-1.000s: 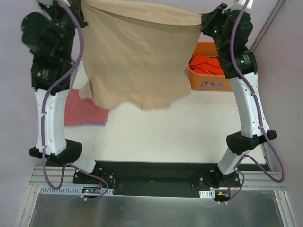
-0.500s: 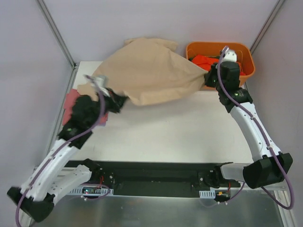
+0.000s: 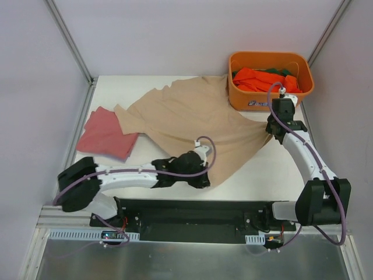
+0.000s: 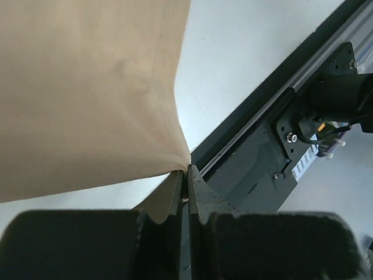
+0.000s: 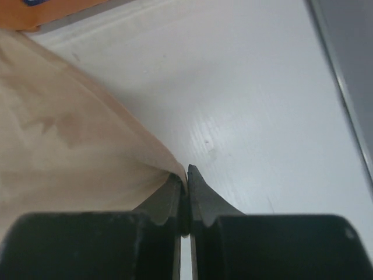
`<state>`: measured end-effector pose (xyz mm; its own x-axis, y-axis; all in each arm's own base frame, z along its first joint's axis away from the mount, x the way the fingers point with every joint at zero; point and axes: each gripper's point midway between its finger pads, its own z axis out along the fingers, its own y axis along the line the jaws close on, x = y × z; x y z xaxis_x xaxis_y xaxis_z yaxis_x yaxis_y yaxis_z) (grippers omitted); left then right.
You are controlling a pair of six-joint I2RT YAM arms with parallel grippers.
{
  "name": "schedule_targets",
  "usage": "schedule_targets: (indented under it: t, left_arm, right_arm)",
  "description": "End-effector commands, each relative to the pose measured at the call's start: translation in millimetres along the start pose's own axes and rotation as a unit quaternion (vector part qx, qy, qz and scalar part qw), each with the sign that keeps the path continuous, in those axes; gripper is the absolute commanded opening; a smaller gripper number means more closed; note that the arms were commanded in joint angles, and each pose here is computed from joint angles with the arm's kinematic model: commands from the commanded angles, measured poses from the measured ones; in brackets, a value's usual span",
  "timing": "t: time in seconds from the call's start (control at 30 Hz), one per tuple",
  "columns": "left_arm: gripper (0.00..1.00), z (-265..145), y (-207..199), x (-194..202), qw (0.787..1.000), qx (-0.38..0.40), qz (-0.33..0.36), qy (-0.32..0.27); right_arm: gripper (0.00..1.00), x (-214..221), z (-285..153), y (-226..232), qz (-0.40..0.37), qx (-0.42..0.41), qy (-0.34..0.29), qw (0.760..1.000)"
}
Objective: Fold and stack the t-shirts
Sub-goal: Flatten out the tshirt
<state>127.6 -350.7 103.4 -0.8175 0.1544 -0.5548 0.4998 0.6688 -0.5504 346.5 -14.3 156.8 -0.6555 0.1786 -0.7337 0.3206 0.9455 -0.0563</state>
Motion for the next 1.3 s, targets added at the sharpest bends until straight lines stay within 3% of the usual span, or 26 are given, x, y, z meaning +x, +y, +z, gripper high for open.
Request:
schedule_targets:
  t: [0.0,0.2,0.23,0.27,0.33,0.43,0.47,0.57,0.63,0.73,0.87,0.97,1.13,1.27]
  left_arm:
    - [0.00,36,-88,-23,0.994,0.104,0.002,-0.026]
    - [0.00,75,-157,-31,0.987,0.158,0.020,-0.016]
    - [0.08,77,-168,-33,0.985,0.168,0.028,-0.014]
    - [0.24,76,-177,-36,0.983,0.180,0.034,-0.013]
    - [0.54,73,-173,-35,0.984,0.173,0.038,-0.016]
    - [0.98,52,-155,-47,0.986,0.139,0.062,-0.062]
    - [0.99,40,-150,-52,0.985,0.132,0.080,-0.076]
    - [0.99,4,-99,-88,0.981,-0.001,0.105,-0.165]
    - [0.99,-26,-50,-108,0.962,-0.114,0.109,-0.221]
    - [0.99,-72,24,-117,0.940,-0.222,0.075,-0.247]
    - [0.99,-113,105,-109,0.935,-0.242,-0.056,-0.253]
    - [0.99,-136,146,-92,0.914,-0.269,-0.113,-0.281]
    - [0.99,-159,167,-81,0.898,-0.283,-0.131,-0.311]
    - [0.99,-158,176,-76,0.896,-0.296,-0.140,-0.300]
  right_arm:
    - [0.06,-22,1,-39,0.009,0.094,-0.028,0.995]
    - [0.08,-24,3,-69,0.030,0.147,-0.018,0.988]
    - [0.09,-25,3,-80,0.043,0.161,-0.016,0.986]
    - [0.12,-23,2,-84,0.047,0.165,-0.012,0.985]
    - [0.26,-22,-1,-86,0.051,0.159,-0.009,0.986]
    - [0.81,-24,-9,-77,0.056,0.127,-0.011,0.990]
    - [0.99,-23,-12,-74,0.070,0.118,-0.010,0.991]
    - [0.96,-14,-27,-63,0.086,0.081,0.008,0.993]
    - [0.96,-1,-40,-47,0.077,0.040,0.017,0.996]
    - [0.96,31,-59,0,0.037,-0.064,0.026,0.997]
    - [0.96,91,-80,80,0.003,-0.223,0.066,0.973]
    - [0.96,135,-85,123,-0.013,-0.261,0.115,0.958]
    - [0.96,181,-75,157,-0.081,-0.246,0.182,0.949]
    - [0.96,198,-51,142,-0.088,-0.179,0.215,0.956]
